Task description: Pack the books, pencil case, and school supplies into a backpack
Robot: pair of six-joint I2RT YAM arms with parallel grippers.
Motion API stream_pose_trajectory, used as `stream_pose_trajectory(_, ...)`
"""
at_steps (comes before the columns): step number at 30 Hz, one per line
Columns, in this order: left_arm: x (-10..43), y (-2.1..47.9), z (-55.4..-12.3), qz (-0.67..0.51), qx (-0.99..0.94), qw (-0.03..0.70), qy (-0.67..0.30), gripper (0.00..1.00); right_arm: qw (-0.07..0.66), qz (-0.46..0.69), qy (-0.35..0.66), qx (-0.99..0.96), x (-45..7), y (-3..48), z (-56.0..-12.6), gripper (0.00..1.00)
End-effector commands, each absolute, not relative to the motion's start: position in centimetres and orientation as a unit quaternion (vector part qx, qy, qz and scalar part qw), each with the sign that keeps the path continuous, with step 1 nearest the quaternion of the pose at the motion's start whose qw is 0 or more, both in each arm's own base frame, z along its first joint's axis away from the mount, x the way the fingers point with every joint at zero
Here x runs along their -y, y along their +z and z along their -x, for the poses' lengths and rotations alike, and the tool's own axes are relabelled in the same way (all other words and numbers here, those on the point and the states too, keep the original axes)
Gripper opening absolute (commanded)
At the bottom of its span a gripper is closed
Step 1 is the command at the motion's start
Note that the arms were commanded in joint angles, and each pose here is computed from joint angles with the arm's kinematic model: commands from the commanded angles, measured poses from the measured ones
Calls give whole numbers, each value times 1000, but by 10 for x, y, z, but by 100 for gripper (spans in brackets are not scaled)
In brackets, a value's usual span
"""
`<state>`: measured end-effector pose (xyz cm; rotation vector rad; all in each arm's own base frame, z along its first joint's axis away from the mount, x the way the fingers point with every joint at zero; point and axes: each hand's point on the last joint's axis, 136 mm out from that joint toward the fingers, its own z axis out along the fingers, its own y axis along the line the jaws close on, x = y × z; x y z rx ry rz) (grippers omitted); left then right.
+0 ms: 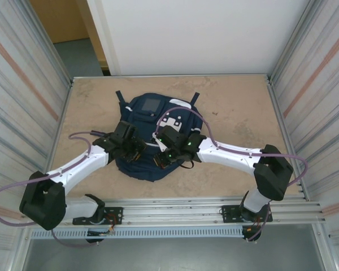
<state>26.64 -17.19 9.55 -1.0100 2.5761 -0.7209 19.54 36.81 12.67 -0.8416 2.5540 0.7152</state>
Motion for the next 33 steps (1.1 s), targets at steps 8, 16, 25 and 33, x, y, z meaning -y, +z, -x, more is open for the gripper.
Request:
stream_pose_trajectory(8,142,116,-279,280,-914,202,-212,0,202,290,172,-920,-302,109,-222,0)
stream_pose_trajectory(16,152,114,-277,112,-953,178,-220,0,255,233,119,-931,-252,105,-266,2)
stream_pose_trajectory(25,199,127,-273,34,-946,145,-287,0,297,179,82,-934,-224,121,-283,29)
stream_pose_trajectory(33,262,119,-248,-53,-947,139,-286,0,421,60,117,-897,-165,182,-269,66)
